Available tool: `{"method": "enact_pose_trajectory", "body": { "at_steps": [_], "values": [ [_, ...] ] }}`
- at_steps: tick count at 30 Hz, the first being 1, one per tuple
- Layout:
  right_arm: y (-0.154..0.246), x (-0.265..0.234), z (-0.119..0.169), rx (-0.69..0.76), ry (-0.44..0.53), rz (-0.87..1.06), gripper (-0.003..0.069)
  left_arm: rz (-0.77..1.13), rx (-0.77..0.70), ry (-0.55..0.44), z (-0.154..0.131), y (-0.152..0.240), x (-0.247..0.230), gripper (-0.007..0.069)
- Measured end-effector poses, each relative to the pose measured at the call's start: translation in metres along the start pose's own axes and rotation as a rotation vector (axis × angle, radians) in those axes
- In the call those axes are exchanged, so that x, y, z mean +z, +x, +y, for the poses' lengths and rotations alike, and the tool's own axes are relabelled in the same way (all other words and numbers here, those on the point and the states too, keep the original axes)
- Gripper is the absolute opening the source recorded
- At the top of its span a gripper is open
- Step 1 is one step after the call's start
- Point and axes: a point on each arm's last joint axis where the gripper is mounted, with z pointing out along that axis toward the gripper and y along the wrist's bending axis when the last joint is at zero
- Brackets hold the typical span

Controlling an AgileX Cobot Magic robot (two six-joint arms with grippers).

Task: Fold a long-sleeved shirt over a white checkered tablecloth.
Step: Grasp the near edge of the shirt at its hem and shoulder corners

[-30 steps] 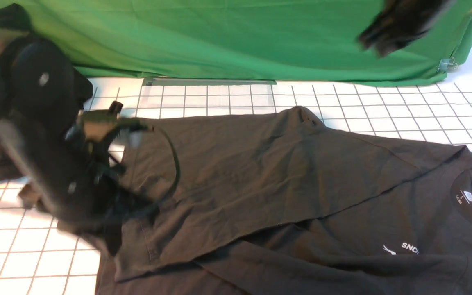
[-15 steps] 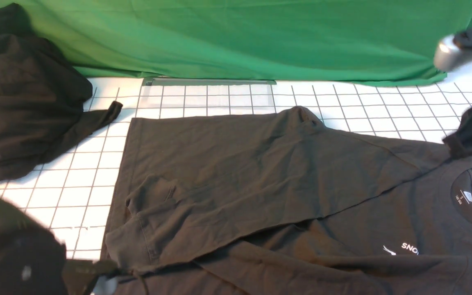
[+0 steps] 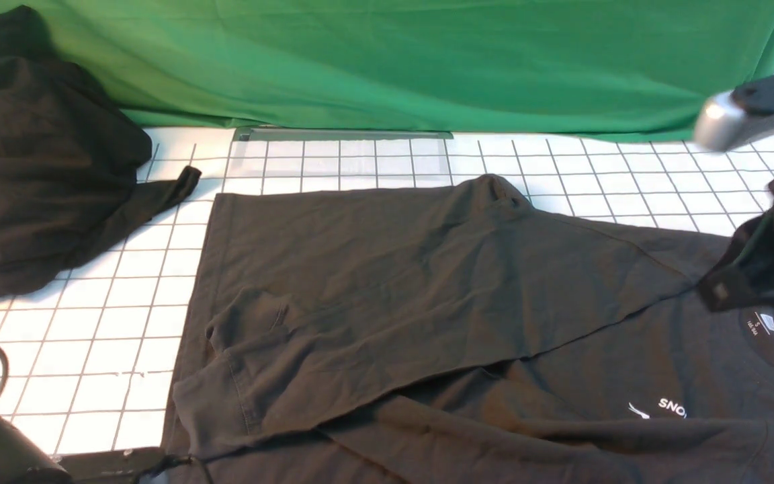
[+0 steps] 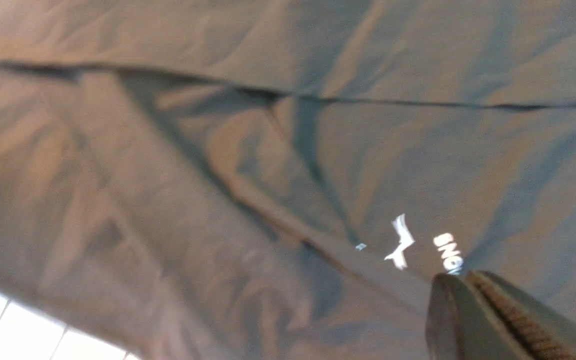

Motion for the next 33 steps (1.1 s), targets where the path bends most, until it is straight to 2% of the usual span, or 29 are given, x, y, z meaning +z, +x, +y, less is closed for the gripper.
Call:
{"method": "enact_pose_trajectory", "body": {
  "at_steps": [1, 3, 6, 7, 9, 14, 15, 17, 20, 21, 23, 24, 25, 28, 33],
  "values": [
    [0.000, 0.002, 0.010, -0.043, -0.022, 0.014, 0.0002, -0.002, 0.002, -0.001, -0.001, -0.001, 0.002, 0.0403],
    [0.000, 0.003, 0.018, -0.075, -0.038, 0.021, 0.0002, 0.004, 0.007, -0.013, 0.000, -0.001, 0.003, 0.0338],
    [0.003, 0.004, 0.032, -0.127, -0.069, 0.053, 0.0002, 0.011, 0.028, -0.022, -0.001, -0.002, 0.003, 0.0190],
    [0.006, 0.005, 0.040, -0.166, -0.091, 0.094, 0.0002, 0.019, 0.051, -0.028, -0.002, -0.003, 0.002, 0.0095],
    [0.011, 0.007, 0.049, -0.213, -0.112, 0.123, 0.0002, 0.033, 0.090, -0.056, -0.002, -0.004, -0.002, 0.0038],
    [0.038, 0.027, 0.068, -0.294, -0.159, 0.234, 0.0010, 0.022, 0.164, -0.149, 0.000, -0.011, -0.028, 0.0020],
    [0.054, 0.040, 0.076, -0.310, -0.174, 0.289, 0.0035, 0.024, 0.176, -0.185, 0.004, -0.010, -0.037, 0.0020],
    [0.063, 0.048, 0.080, -0.314, -0.178, 0.313, 0.0060, 0.027, 0.180, -0.198, 0.007, -0.008, -0.041, 0.0020],
    [0.092, 0.075, 0.091, -0.339, -0.181, 0.330, 0.0200, 0.014, 0.183, -0.197, 0.010, -0.006, -0.046, 0.0020],
    [0.102, 0.084, 0.096, -0.358, -0.182, 0.318, 0.0281, 0.010, 0.183, -0.193, 0.010, -0.006, -0.047, 0.0020],
    [0.116, 0.097, 0.099, -0.363, -0.178, 0.305, 0.0377, 0.001, 0.183, -0.185, 0.009, -0.006, -0.047, 0.0020],
    [0.116, 0.099, 0.100, -0.365, -0.177, 0.292, 0.0386, 0.000, 0.184, -0.184, 0.009, -0.006, -0.047, 0.0020],
    [0.124, 0.108, 0.102, -0.378, -0.172, 0.281, 0.0454, -0.011, 0.184, -0.174, 0.008, -0.007, -0.047, 0.0020],
    [0.133, 0.124, 0.102, -0.404, -0.144, 0.297, 0.0496, -0.025, 0.186, -0.161, 0.007, -0.008, -0.047, 0.0020],
    [0.138, 0.148, 0.098, -0.432, -0.094, 0.380, 0.0498, -0.034, 0.189, -0.150, 0.006, -0.009, -0.047, 0.0020]
  ]
}}
